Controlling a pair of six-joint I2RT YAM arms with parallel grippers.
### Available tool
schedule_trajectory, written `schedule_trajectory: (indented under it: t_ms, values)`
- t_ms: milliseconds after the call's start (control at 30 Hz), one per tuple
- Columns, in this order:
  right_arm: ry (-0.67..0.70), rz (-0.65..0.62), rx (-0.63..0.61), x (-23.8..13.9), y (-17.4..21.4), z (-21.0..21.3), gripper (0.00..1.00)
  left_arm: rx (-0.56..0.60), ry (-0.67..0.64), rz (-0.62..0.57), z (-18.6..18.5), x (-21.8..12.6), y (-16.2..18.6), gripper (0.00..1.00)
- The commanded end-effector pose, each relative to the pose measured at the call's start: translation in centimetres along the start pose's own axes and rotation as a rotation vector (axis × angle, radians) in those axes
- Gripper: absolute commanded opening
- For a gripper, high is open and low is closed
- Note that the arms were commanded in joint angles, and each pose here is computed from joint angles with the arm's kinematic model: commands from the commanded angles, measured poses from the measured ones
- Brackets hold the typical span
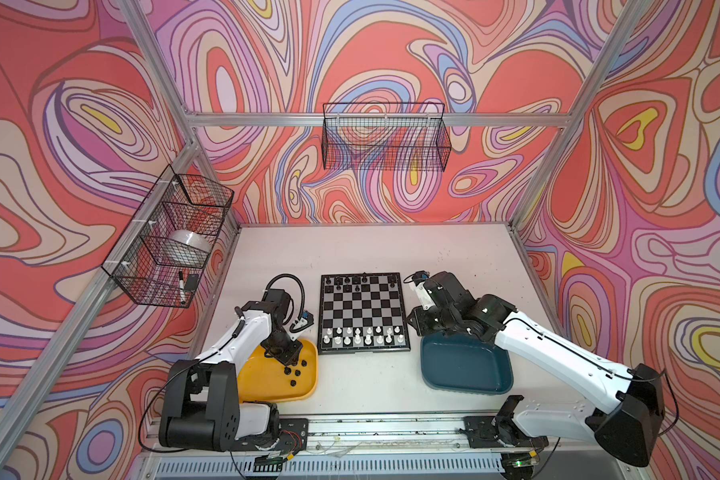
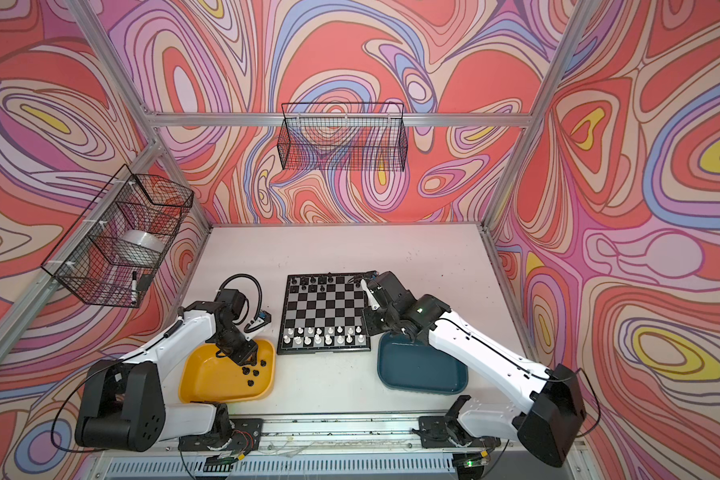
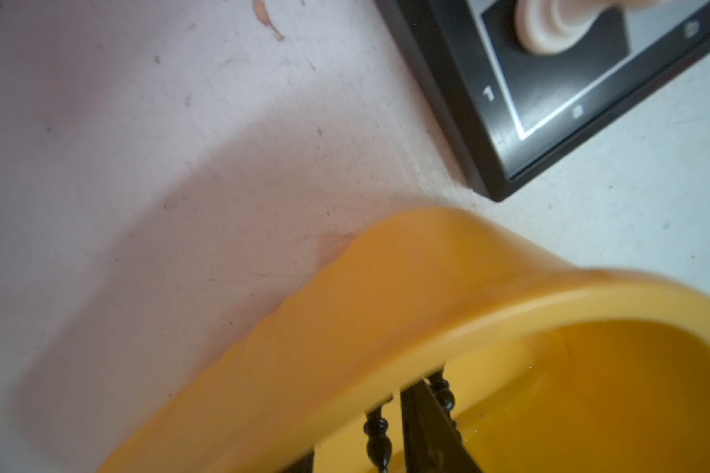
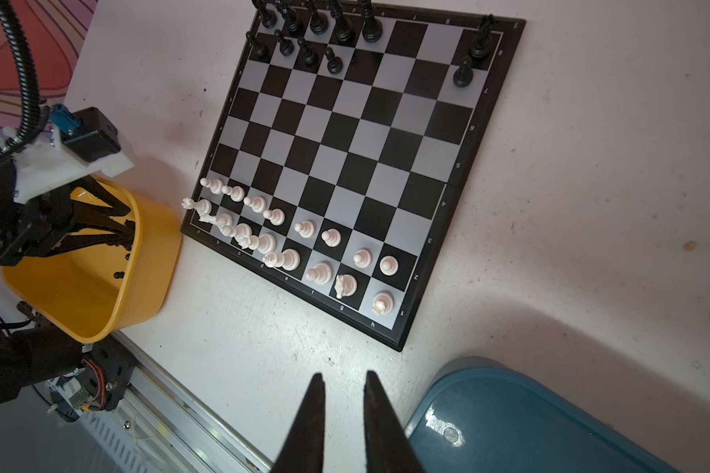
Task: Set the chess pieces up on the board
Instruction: 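Close the left gripper on the black pawn in the yellow tray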
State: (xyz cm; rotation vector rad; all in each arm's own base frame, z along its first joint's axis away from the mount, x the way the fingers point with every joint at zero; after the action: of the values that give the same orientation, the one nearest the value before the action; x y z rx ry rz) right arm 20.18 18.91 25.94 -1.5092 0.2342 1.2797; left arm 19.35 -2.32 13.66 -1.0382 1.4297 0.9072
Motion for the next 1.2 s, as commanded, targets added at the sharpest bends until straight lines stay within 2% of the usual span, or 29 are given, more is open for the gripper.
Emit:
schedule_trajectory:
  t_ms: [0,633,1167]
  values:
    - [0.005,-0.009,-0.006,0.14,0.06,-0.04,0.18,0.02,-0.004,0.021,-0.03,0.53,0.21,0.35]
    - [0.006,-0.01,-0.003,0.15,0.29,-0.09,0.18,0.028,-0.018,0.028,-0.1,0.85,0.16,0.3]
    - [0.014,-0.012,-0.004,0.13,0.35,-0.16,0.17,0.03,-0.024,0.009,-0.21,0.35,0.38,0.19]
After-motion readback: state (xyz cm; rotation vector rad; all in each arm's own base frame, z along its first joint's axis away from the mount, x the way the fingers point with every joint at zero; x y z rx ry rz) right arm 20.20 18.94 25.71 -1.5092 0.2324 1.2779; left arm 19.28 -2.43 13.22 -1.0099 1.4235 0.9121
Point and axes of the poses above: each gripper's point midway between its finger pads, its own x axis out along the fingers, its own z axis along the line the jaws close on, y = z × x, the point moved 10 cm from there along -x, back along the fingers, and after that the axes turned 14 degrees about -x, right-handed, at the moved point
